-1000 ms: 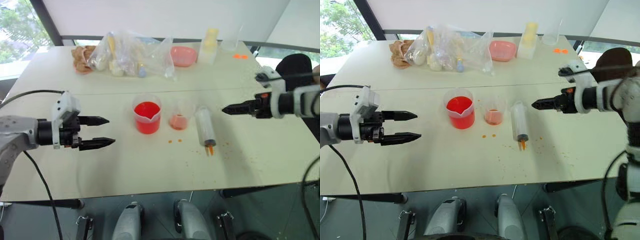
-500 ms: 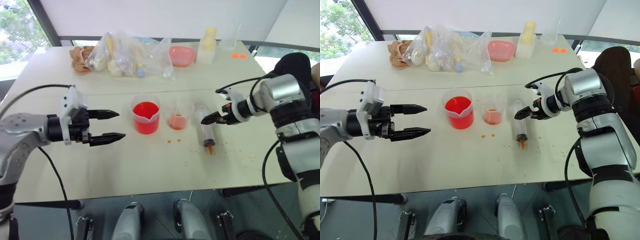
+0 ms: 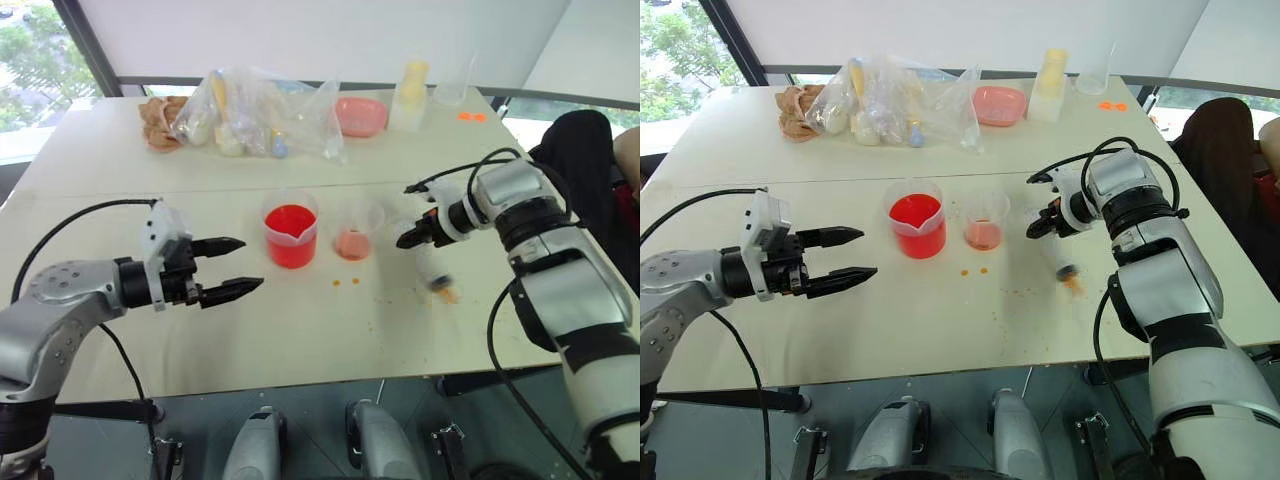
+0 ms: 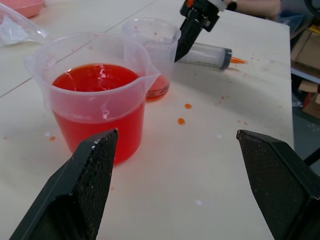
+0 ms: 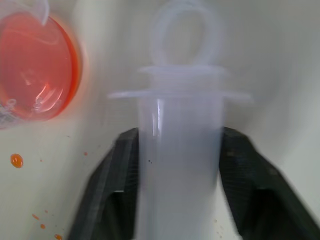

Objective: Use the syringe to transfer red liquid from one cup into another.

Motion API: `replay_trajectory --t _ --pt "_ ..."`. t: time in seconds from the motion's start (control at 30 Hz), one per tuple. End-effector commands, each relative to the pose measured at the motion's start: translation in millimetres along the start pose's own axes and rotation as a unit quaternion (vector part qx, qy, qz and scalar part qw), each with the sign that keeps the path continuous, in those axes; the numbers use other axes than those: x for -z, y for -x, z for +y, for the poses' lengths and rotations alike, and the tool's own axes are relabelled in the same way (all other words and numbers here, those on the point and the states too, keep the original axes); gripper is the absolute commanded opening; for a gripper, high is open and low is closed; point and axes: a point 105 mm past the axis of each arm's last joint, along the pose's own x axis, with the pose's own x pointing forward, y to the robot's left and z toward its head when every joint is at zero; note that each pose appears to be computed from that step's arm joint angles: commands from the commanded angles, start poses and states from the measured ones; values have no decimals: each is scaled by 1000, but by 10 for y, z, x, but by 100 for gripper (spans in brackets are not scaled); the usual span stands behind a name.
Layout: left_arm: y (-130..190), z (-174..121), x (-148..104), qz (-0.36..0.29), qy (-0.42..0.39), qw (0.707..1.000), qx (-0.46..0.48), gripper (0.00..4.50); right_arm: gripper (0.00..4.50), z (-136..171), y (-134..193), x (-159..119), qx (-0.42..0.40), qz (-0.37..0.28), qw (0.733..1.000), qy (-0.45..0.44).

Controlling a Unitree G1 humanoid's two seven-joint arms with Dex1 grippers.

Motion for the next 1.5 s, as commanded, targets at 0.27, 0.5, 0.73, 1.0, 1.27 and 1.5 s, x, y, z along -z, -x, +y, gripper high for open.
replay_trajectory --t 0.27,0.5,0.73,1.0,1.27,1.5 --pt "146 187 -117 3 -27 999 -36 398 139 114 637 -418 -74 -154 985 8" --pt "290 446 -135 9 -22 998 -55 398 139 668 1728 -1022 38 -383 868 315" --pt "492 838 -331 27 -76 991 -107 398 139 1971 1650 -910 -174 -561 718 373" --pt "508 891 -809 -61 -100 983 -140 398 139 2319 1186 -988 -229 -608 692 315" --pt "434 805 -1198 -127 -122 975 -133 398 139 2129 558 -1050 -188 -599 731 266" --pt "228 820 -1404 -156 -149 969 -123 398 139 2189 512 -1053 -182 -610 731 247"
